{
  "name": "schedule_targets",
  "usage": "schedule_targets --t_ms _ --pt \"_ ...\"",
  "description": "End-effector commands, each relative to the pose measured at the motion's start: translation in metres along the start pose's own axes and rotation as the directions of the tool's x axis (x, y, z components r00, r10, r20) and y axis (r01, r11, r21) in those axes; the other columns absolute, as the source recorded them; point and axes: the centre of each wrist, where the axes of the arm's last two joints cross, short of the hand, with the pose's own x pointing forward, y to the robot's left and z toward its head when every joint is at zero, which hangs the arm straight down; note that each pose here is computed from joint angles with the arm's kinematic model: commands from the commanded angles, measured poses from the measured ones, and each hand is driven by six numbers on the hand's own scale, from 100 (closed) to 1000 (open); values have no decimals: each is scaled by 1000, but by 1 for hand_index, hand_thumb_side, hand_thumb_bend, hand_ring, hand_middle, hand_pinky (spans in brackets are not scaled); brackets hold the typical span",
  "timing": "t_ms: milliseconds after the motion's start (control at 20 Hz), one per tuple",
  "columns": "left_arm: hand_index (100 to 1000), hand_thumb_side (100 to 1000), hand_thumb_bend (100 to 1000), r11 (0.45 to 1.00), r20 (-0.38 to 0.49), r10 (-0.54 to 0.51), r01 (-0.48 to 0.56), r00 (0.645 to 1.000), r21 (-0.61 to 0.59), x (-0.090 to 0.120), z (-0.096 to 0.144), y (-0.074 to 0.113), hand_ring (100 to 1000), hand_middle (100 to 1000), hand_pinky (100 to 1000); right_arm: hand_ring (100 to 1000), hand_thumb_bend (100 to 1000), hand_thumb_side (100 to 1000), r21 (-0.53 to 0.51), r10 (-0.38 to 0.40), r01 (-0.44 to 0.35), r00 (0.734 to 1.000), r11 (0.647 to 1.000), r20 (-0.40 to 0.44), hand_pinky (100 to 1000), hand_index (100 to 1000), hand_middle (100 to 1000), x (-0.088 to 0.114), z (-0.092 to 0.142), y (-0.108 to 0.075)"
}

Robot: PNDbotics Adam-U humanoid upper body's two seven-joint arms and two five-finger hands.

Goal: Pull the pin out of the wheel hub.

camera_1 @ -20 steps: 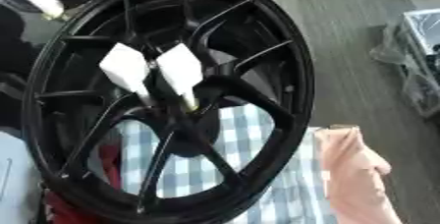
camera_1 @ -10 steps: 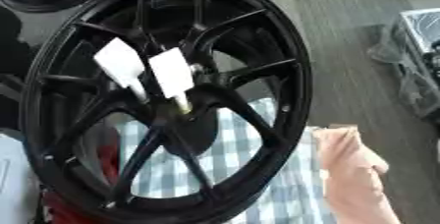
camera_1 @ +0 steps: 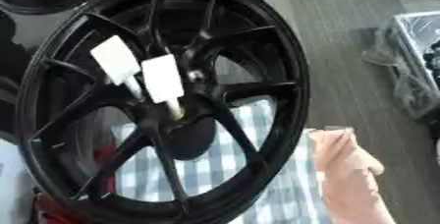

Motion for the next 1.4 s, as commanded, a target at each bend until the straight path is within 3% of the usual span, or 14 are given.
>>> schedule_targets --t_ms 50,250,450,600,800,900,1100,1150,1200,1400 --pt "450 302 399 997 -39 -61 59 997 -58 -8 2 -4 563 418 666 643 100 524 10 4 -5 999 1000 33 697 844 608 9 -6 -1" --pt "499 292 344 994 -47 -56 51 997 -96 -13 -3 -17 581 445 677 643 100 524 14 4 -5 1000 1000 29 697 844 608 8 -5 -1" --pt "521 259 241 997 5 -32 32 999 -68 -8 -5 -10 593 461 687 643 100 524 16 8 -8 1000 1000 28 697 844 609 7 -4 -1" --pt "601 240 100 1000 72 -3 4 997 -17 1 -6 1 646 518 716 643 100 523 18 10 -10 1000 1000 29 697 844 609 7 -5 -2" --pt "716 251 100 987 244 47 -82 969 135 29 -8 22 724 614 759 644 100 523 15 8 -8 1000 1000 31 697 844 609 8 -5 -2" --pt "762 282 100 955 361 91 -184 928 232 49 -8 33 736 645 764 644 100 523 13 5 -5 999 1000 34 697 844 609 9 -5 -2" --pt "822 442 100 843 545 195 -423 815 331 88 -9 42 735 664 757 644 100 523 6 -4 4 999 1000 44 697 843 609 11 -5 -1" --pt "822 442 100 815 579 219 -473 786 334 97 -10 41 735 664 757 644 100 523 5 -6 6 999 1000 46 697 843 609 11 -5 -1" --pt "821 522 100 784 618 246 -528 746 326 107 -12 38 725 652 750 644 100 523 3 -10 9 999 1000 47 697 843 609 12 -5 0" --pt "801 566 100 675 728 369 -705 578 217 139 -24 22 706 628 739 643 100 523 -4 -19 20 999 1000 51 696 842 608 13 -5 1"
